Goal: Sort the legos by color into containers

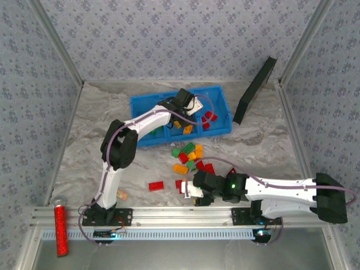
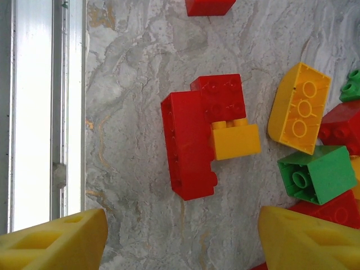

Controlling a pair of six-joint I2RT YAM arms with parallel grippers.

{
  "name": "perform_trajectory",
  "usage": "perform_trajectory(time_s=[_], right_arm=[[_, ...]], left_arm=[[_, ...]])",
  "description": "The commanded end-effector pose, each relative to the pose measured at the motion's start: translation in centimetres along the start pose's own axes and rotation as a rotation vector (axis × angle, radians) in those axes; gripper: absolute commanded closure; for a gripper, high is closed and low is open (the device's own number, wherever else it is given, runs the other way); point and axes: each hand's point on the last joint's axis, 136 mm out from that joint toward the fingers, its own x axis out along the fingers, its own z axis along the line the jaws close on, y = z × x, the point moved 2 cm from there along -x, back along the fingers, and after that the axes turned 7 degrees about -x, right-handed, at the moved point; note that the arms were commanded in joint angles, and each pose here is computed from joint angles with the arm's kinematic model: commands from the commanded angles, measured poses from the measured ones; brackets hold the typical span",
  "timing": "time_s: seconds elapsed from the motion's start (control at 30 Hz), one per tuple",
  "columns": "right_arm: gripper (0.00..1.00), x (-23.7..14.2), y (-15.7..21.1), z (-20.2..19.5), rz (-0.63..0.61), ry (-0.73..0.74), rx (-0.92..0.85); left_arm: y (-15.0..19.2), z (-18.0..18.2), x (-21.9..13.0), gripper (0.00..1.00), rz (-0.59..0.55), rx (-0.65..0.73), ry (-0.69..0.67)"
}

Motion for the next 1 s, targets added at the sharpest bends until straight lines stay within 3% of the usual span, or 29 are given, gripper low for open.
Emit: perform_trajectory(time_s=[0.0, 0.33, 0.47, 0.67, 0.97], right_arm=[[0.27, 0.6, 0.2, -0.4, 0.027, 0.019, -0.037], [0.28, 2.4, 0.1, -0.6, 0.063, -0.013, -0.035], [0.3, 3.0, -0.1, -0.8, 0.066, -0.031, -0.032], [0.32, 3.8, -0.5, -1.1, 0.062, -0.056, -0.024], [0.48, 5.0, -0.5, -0.6, 0.1, -0.12, -0.045]], left_arm=[[-2.2, 0.1, -0.2, 0.67, -0.062, -0.03, 0.009], [-2.5, 0.2, 0.2, 0.36, -0.066, -0.051, 0.023], [-3.1, 0.3, -0.6, 0.27, -0.089, -0.066, 0.037], [-4.2, 0.3, -2.0, 0.25, -0.129, -0.072, 0.057], [-6.1, 1.0, -5.6, 0.24, -0.206, -0.125, 0.104]])
